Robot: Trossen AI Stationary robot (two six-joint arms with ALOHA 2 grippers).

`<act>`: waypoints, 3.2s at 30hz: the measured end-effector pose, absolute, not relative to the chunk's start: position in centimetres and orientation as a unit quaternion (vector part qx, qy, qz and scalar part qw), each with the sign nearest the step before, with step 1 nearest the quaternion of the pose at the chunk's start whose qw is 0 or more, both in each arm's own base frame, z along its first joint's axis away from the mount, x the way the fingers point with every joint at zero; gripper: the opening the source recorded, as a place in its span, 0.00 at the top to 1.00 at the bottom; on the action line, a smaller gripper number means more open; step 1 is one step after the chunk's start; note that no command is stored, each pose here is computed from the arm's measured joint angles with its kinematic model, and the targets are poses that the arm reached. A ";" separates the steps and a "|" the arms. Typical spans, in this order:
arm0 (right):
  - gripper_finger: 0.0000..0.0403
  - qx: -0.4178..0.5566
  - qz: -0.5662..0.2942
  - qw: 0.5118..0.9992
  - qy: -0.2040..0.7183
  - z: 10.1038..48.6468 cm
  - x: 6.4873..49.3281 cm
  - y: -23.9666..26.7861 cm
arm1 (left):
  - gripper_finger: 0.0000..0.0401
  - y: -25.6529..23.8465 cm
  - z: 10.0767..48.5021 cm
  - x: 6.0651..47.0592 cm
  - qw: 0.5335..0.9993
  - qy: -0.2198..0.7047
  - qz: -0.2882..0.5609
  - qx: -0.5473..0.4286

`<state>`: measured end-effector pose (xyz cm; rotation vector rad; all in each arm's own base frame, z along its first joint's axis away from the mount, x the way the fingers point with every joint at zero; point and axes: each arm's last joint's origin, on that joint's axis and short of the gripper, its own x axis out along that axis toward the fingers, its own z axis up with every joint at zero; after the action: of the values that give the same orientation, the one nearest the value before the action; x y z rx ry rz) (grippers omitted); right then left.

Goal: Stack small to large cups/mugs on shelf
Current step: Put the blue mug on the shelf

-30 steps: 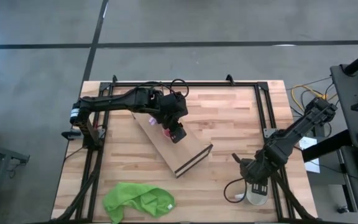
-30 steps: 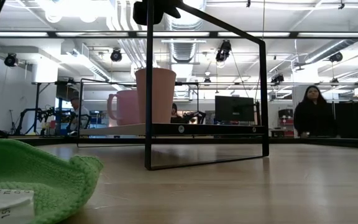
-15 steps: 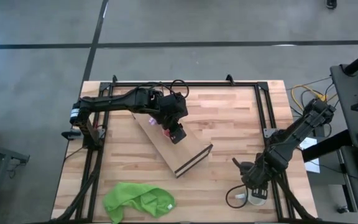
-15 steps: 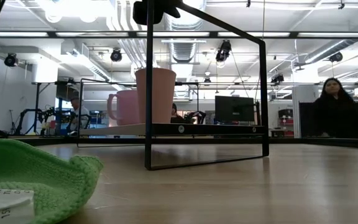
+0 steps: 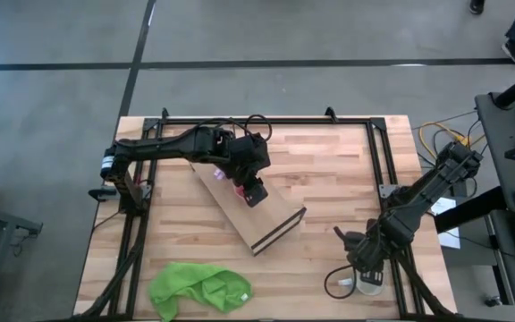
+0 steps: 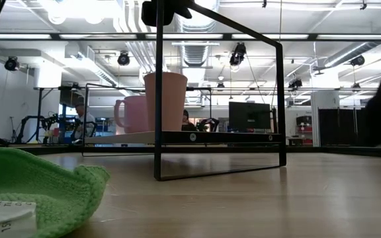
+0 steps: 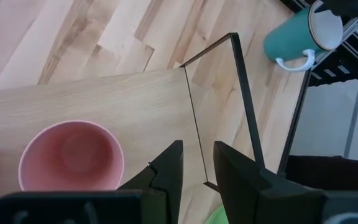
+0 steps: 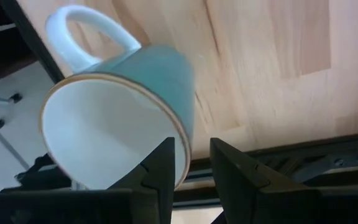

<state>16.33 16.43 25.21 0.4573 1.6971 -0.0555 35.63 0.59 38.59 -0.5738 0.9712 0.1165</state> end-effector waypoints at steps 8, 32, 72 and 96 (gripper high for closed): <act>0.76 0.195 -0.035 0.663 0.722 24.7 16.6 16.4 | 0.81 0.5 38.6 35.6 0.843 0.460 0.053 -0.273; 0.95 0.192 -0.042 0.658 0.727 22.8 16.3 16.1 | 0.81 0.6 38.7 35.6 0.844 0.459 0.049 -0.271; 0.97 0.174 -0.161 0.702 0.672 33.4 15.9 13.5 | 0.81 0.5 39.9 34.2 0.848 0.454 0.046 -0.271; 0.97 0.106 -0.292 0.759 0.572 33.5 19.5 7.3 | 0.81 0.5 39.9 33.7 0.847 0.456 0.052 -0.269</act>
<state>19.50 7.30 33.50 0.2309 1.2448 -0.6367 33.66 0.53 39.93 -0.5663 0.9617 0.1092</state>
